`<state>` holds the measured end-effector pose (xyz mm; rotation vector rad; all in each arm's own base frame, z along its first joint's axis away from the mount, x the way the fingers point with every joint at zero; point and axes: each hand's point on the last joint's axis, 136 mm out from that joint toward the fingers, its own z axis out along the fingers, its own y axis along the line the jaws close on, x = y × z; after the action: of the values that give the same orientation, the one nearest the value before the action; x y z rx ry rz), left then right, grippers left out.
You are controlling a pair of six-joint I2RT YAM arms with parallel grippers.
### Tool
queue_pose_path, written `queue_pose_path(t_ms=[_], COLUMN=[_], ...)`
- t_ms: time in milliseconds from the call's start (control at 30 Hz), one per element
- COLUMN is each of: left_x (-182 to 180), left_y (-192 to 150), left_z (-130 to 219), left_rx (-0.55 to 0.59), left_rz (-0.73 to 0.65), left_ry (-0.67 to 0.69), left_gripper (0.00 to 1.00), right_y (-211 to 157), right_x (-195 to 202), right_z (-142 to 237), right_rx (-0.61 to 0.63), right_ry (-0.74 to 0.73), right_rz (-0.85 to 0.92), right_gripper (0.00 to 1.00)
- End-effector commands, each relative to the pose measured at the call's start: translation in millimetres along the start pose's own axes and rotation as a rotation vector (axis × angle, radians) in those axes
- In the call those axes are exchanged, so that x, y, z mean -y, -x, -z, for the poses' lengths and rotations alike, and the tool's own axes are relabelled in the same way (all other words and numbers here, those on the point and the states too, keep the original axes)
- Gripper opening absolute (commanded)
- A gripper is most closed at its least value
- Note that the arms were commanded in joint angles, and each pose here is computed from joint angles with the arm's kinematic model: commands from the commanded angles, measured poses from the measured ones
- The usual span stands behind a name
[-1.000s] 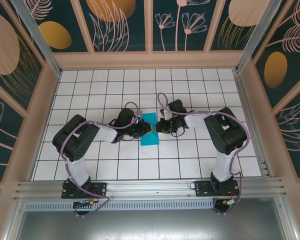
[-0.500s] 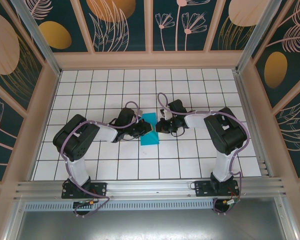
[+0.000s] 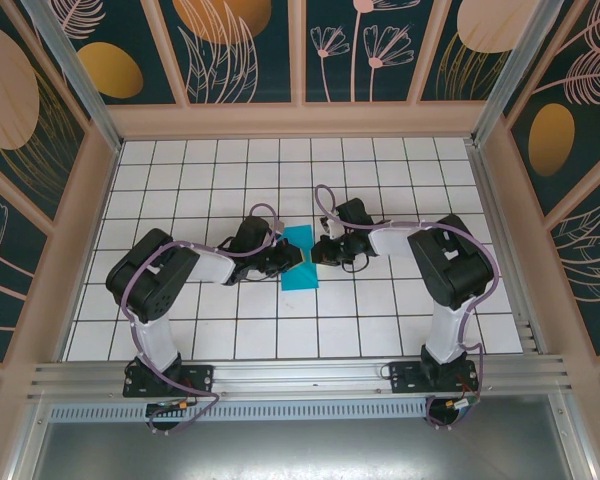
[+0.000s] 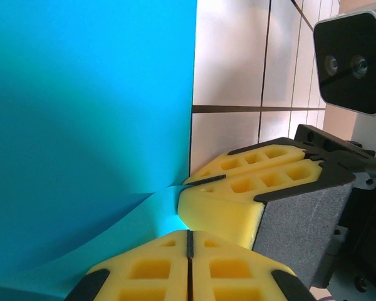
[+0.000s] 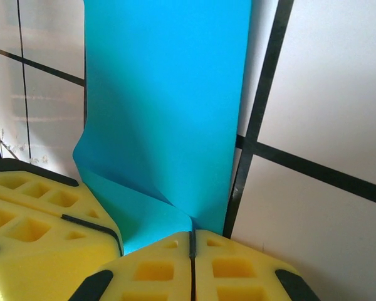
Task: Fold a paper plane with a square sheet of paper (pick it up from the middle)
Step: Fold the triangle a second time at the center of the table.
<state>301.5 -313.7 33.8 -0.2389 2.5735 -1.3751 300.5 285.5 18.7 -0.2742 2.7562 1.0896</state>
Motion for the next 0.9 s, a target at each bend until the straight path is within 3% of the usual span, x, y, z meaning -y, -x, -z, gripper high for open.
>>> queue_pose_path(t_ms=[0,867], left_x=[-12.5,-25.0], left_y=[-2.6,-5.4], left_z=[-2.5,-6.5], left_rx=[-0.003,-0.014], left_rz=[-0.004,0.006], left_ry=[0.036,0.074], left_gripper=[0.10,0.10], right_y=[5.4,1.6], right_x=[3.4,14.3], right_z=[-3.0,-6.3], right_rx=[0.002,-0.009], right_ry=[-0.018,-0.057], right_rz=[0.009,-0.009], right_gripper=[0.08,0.08])
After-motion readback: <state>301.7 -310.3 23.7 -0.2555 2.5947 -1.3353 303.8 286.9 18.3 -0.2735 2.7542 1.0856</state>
